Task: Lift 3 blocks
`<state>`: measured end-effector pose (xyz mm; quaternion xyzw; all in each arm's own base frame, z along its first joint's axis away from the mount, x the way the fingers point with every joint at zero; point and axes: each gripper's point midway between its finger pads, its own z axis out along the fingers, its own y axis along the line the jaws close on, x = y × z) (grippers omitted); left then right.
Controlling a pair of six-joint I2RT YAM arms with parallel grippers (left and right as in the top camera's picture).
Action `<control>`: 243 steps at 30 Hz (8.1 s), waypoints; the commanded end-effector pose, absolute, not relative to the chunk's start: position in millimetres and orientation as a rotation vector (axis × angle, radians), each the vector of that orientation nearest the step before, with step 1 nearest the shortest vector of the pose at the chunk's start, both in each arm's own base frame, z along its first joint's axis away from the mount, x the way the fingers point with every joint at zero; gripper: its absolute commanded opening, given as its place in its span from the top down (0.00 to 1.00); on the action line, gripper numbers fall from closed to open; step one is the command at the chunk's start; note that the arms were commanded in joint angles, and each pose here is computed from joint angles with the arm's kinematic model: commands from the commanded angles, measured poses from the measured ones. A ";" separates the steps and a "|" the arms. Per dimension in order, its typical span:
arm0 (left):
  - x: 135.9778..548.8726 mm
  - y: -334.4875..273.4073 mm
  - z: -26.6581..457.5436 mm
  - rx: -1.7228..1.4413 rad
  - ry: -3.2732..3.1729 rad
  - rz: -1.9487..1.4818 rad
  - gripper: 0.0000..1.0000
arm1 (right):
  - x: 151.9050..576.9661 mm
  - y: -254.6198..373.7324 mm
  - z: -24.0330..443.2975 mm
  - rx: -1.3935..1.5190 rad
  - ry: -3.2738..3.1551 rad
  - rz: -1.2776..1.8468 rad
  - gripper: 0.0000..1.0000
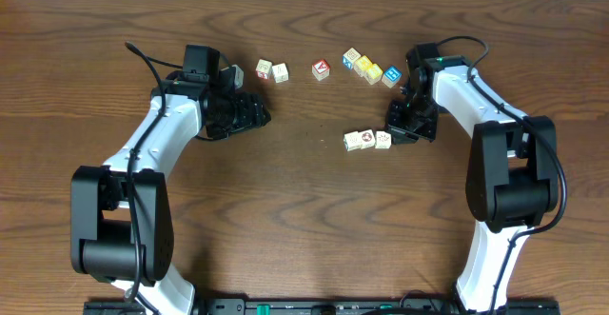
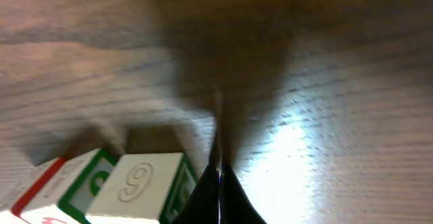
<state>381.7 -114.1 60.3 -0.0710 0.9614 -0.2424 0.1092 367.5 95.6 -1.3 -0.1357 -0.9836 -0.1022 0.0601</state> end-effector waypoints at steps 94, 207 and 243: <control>386.1 -113.5 65.3 -0.192 2.813 -0.704 0.24 | 383.0 199.2 17.8 0.206 -3.224 -0.240 0.99; 384.6 -113.3 64.8 -0.195 2.820 -0.703 0.24 | 372.0 164.5 13.3 -0.001 -3.160 -0.072 0.98; 384.6 -113.3 64.8 -0.195 2.820 -0.703 0.24 | 411.7 130.3 24.3 0.019 -3.247 -0.110 0.99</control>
